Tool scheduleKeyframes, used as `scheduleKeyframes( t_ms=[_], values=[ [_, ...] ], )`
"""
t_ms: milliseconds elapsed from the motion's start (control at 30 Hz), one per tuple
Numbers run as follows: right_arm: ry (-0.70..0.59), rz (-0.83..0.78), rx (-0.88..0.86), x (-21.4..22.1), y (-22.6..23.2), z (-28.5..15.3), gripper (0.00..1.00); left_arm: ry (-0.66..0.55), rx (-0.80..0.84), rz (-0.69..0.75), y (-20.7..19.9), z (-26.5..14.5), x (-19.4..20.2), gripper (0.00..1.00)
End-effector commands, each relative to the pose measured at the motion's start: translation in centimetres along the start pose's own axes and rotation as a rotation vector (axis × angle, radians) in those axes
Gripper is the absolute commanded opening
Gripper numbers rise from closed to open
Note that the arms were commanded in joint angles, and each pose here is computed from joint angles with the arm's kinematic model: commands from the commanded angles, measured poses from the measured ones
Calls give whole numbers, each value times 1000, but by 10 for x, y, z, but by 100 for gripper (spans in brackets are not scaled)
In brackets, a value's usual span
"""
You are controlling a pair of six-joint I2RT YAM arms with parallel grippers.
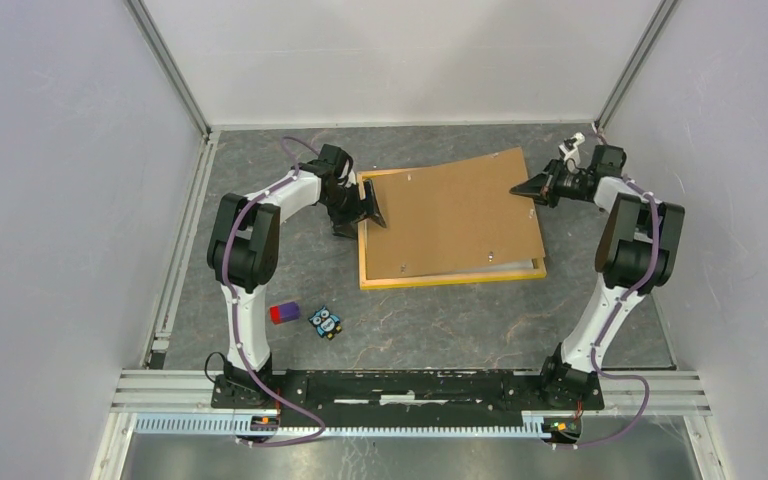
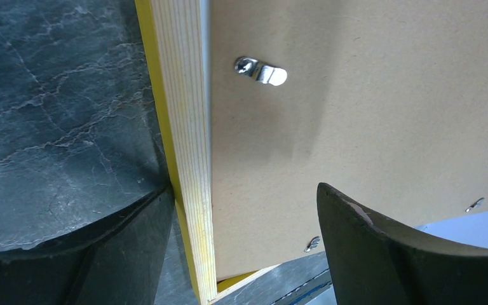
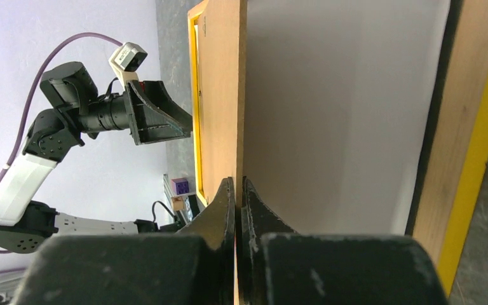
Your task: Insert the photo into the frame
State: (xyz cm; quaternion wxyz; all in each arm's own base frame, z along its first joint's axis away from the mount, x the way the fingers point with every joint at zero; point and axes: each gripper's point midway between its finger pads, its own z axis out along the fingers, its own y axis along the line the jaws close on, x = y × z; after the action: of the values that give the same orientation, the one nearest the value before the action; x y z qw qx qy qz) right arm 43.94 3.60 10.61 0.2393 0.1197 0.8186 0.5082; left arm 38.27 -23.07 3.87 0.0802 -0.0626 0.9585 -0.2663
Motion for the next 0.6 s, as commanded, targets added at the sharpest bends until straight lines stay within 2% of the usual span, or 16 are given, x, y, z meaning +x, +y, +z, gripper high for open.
scheduleKeyframes(
  t_ms=[0,100,300,400,567],
  values=[
    [43,-117,5,-3,2,20,4,-27,116,13,-29,-3,-8,88],
    [52,-134,7,-6,2,27,13,-29,119,16,-30,-4,-9,88],
    [48,-194,92,-21,-1,26,42,-34,114,17,-30,-5,-9,88],
    [36,-223,143,-29,-1,22,54,-32,114,14,-30,-6,-8,88],
    [38,-262,292,-35,-13,11,62,-34,112,16,-30,-8,-8,88]
  ],
)
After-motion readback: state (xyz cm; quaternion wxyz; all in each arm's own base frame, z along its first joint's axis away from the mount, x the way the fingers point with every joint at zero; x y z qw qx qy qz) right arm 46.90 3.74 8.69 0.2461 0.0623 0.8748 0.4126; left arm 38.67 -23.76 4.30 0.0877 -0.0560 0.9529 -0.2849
